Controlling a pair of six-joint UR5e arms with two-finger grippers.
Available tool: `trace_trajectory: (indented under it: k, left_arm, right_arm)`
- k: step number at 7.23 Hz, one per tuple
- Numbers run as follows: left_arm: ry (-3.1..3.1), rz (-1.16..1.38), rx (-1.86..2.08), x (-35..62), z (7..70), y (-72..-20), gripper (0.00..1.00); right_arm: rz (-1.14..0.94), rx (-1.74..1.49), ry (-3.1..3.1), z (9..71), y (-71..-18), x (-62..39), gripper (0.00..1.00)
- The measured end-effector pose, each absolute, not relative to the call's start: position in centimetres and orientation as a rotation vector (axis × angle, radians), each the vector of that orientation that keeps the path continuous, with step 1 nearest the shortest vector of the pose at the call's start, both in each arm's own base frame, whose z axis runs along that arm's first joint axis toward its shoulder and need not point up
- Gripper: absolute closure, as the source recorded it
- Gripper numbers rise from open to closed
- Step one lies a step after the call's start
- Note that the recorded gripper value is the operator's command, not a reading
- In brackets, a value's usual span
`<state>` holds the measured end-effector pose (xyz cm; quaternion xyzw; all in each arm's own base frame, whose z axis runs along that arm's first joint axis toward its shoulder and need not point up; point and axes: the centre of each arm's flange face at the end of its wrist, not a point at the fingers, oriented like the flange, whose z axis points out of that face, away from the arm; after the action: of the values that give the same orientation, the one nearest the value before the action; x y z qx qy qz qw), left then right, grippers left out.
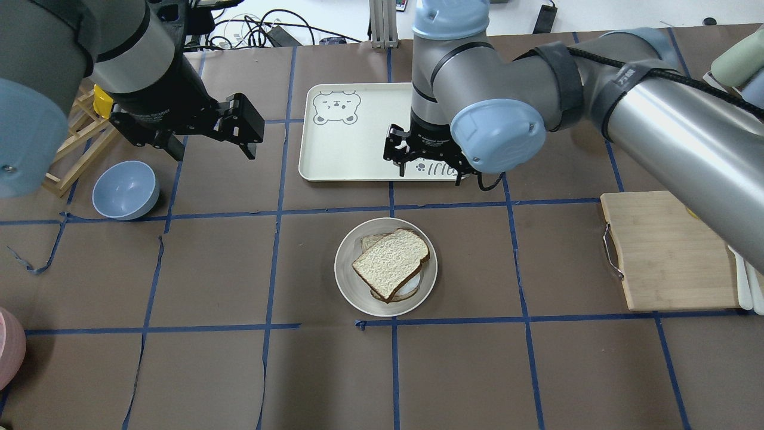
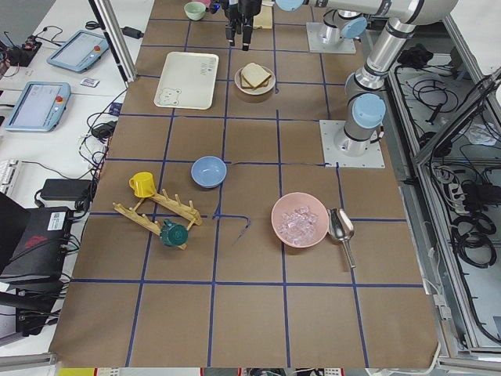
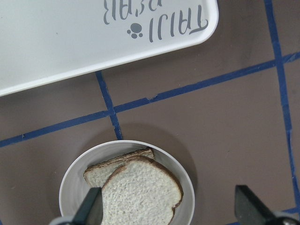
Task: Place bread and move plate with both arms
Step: 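Raise the right gripper and withdraw it away from the plate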
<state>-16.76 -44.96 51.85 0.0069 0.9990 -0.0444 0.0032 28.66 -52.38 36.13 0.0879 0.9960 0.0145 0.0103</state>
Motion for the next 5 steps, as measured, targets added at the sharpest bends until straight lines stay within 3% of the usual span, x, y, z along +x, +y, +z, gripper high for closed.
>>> trace_trajectory:
  k: [5]
  left_arm:
    - [3.132,-0.139,0.022,-16.8,51.9,-44.9,0.00]
  right_arm:
    - [0.040,0.009,3.122,44.1,-50.3,19.2,0.00]
